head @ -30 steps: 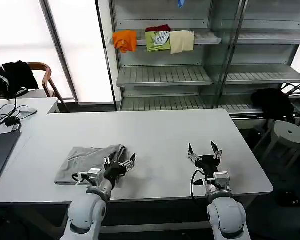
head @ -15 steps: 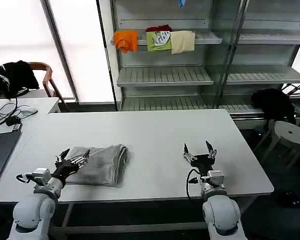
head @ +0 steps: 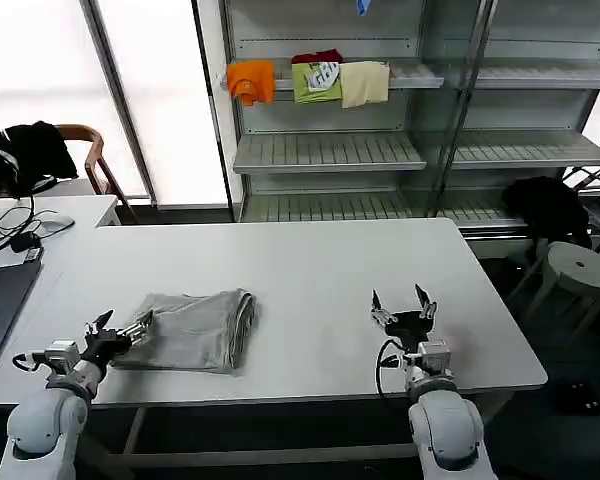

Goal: Fold and organize the clothes.

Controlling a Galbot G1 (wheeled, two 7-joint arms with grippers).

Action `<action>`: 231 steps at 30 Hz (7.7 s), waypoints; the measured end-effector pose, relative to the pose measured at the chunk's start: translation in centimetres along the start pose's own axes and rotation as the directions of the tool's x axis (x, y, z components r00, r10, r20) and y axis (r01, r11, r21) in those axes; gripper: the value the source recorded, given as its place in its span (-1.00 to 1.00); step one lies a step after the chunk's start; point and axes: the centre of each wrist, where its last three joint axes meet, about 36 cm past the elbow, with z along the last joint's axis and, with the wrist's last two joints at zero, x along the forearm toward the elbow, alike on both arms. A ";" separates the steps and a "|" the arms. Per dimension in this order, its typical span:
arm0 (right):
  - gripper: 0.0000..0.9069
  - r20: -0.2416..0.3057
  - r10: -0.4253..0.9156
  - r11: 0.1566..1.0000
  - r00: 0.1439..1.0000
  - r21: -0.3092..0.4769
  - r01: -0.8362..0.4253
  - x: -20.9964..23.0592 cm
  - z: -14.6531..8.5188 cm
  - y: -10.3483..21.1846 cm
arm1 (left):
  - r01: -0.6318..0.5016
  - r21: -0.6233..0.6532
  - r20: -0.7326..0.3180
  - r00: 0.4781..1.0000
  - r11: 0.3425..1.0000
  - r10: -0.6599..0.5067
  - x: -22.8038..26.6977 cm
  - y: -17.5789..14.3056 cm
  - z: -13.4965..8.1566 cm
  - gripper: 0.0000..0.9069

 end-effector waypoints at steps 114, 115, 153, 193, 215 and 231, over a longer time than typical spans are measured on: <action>1.00 -0.038 -0.057 0.996 0.998 -0.077 0.054 -0.1 0.3 0.7 | -0.286 -0.187 0.102 0.946 0.940 0.308 -4.0 -29.4 -5.6 1.00; 1.00 -0.043 -0.071 0.994 0.997 -0.092 0.066 -0.3 0.3 1.0 | -0.286 -0.189 0.108 0.945 0.940 0.309 -3.8 -29.2 -5.9 1.00; -1.00 -0.185 -0.416 0.804 0.890 -0.533 0.265 -6.4 1.0 8.2 | -0.055 -0.074 0.232 0.970 0.996 0.071 1.6 -8.4 -7.3 1.00; 1.00 -0.149 -0.068 0.997 0.986 -0.056 0.060 -2.3 -0.3 -1.3 | -0.042 -0.032 0.230 0.972 0.999 0.048 2.5 -6.6 -5.1 1.00; 1.00 -0.070 0.060 0.973 0.996 0.225 -0.043 -0.2 -1.9 -8.0 | -0.076 0.048 0.228 0.972 0.996 0.064 1.7 -6.5 -3.3 1.00; 1.00 -0.075 -0.023 0.984 0.997 0.176 0.036 -0.2 -2.2 -9.4 | -0.056 0.019 0.252 0.966 0.998 0.049 1.9 -6.6 -1.9 1.00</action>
